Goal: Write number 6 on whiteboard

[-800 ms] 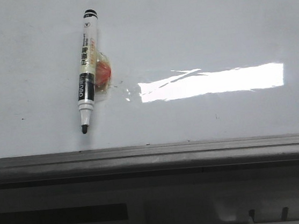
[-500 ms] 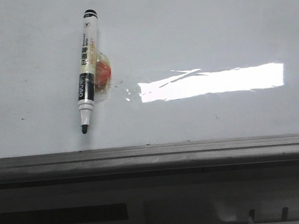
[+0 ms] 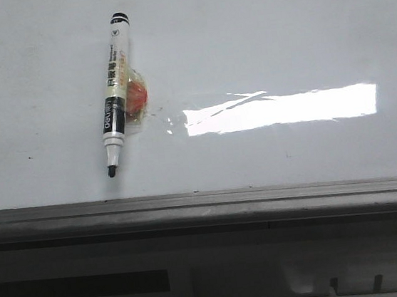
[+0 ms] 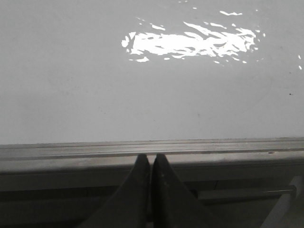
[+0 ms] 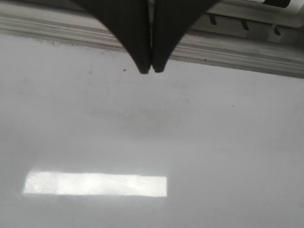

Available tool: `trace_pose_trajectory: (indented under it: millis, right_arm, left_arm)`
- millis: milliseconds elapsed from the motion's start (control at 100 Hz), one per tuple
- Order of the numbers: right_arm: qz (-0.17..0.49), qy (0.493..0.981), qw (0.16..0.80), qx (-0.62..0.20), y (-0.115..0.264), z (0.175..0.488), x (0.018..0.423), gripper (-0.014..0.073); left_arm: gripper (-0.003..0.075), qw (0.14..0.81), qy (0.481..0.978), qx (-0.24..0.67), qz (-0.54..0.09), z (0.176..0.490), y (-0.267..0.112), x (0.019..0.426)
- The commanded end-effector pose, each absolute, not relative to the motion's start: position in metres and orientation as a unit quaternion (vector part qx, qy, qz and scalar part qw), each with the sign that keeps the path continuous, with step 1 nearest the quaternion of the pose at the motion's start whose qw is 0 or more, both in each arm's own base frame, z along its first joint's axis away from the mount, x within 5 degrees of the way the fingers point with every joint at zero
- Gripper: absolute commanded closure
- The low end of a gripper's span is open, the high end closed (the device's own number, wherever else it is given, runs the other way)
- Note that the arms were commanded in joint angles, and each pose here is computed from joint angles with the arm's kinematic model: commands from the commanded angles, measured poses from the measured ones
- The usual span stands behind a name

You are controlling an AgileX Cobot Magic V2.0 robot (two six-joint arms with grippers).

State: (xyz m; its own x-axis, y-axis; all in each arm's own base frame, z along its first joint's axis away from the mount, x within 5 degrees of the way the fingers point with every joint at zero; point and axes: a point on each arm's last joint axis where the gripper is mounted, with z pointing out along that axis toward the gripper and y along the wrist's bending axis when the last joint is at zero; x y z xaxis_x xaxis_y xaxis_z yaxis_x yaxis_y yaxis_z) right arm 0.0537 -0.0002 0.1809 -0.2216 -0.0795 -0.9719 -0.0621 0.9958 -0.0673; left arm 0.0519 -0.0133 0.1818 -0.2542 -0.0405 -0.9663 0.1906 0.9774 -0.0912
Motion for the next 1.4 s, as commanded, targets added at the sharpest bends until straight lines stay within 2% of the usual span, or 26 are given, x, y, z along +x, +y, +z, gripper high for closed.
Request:
trace_pose_trajectory:
  millis: [0, 190, 290, 320, 390, 440, 520, 640, 730, 840, 950, 1050, 1120, 1200, 1270, 1310, 1390]
  right_arm:
    - [-0.016, 0.778, 0.626, -0.051, 0.0, 0.174, 0.054, 0.065]
    - [-0.018, 0.773, 0.632, -0.055, 0.0, 0.176, 0.054, 0.065]
    - [-0.012, 0.751, 0.658, -0.059, 0.001, 0.182, 0.055, 0.065]
    - [-0.006, 0.737, 0.674, -0.06, 0.002, 0.186, 0.056, 0.065]
    - [0.042, 0.7, 0.712, -0.034, 0.006, 0.196, 0.056, 0.065]
    - [0.105, 0.672, 0.732, 0.018, 0.006, 0.203, 0.055, 0.065]
    - [0.162, 0.634, 0.753, 0.072, 0.005, 0.211, 0.054, 0.065]
    - [0.2, 0.586, 0.776, 0.117, 0.001, 0.221, 0.052, 0.065]
    - [0.223, 0.561, 0.785, 0.137, -0.001, 0.234, 0.049, 0.065]
    - [0.219, 0.587, 0.772, 0.107, 0.003, 0.258, 0.044, 0.065]
    - [0.166, 0.639, 0.749, 0.052, 0.006, 0.284, 0.039, 0.0648]
    - [0.145, 0.687, 0.711, 0.036, 0.008, 0.303, 0.041, 0.0601]
    - [0.136, 0.712, 0.688, 0.029, 0.009, 0.314, 0.044, 0.0515]
    - [0.135, 0.729, 0.67, 0.028, 0.01, 0.323, 0.048, 0.0389]
    - [0.135, 0.741, 0.657, 0.028, 0.01, 0.328, 0.051, 0.0285]
    - [0.135, 0.746, 0.652, 0.028, 0.011, 0.328, 0.053, 0.0243]
    - [0.137, 0.752, 0.644, 0.029, 0.011, 0.327, 0.054, 0.0214]
  left_arm:
    - [0.0739, 0.62, 0.778, 0.039, -0.099, 0.173, -0.013, 0.052]
    - [0.0739, 0.622, 0.776, 0.041, -0.095, 0.173, -0.013, 0.052]
    - [0.0739, 0.632, 0.762, 0.004, -0.141, 0.177, -0.015, 0.053]
    - [0.0739, 0.636, 0.75, -0.029, -0.18, 0.181, -0.016, 0.053]
    - [0.0739, 0.626, 0.723, -0.109, -0.272, 0.186, -0.018, 0.053]
    - [0.0739, 0.625, 0.701, -0.15, -0.31, 0.19, -0.017, 0.053]
    - [0.0739, 0.639, 0.675, -0.181, -0.323, 0.194, -0.013, 0.054]
    - [0.0739, 0.625, 0.66, -0.215, -0.357, 0.196, -0.013, 0.054]
    - [0.0739, 0.625, 0.675, -0.177, -0.35, 0.204, -0.017, 0.052]
    - [0.0739, 0.631, 0.706, -0.094, -0.308, 0.227, -0.023, 0.047]
    - [0.0739, 0.64, 0.728, -0.038, -0.243, 0.259, -0.022, 0.053]
    - [0.0719, 0.608, 0.772, 0.033, -0.182, 0.287, -0.026, 0.066]
    - [0.0632, 0.566, 0.804, 0.071, -0.168, 0.302, -0.032, 0.08]
    - [0.0463, 0.509, 0.838, 0.08, -0.177, 0.312, -0.039, 0.102]
    - [0.0356, 0.477, 0.852, 0.089, -0.195, 0.317, -0.046, 0.116]
    - [0.0326, 0.463, 0.852, 0.125, -0.207, 0.319, -0.053, 0.123]
    - [0.0337, 0.447, 0.844, 0.166, -0.246, 0.32, -0.069, 0.13]
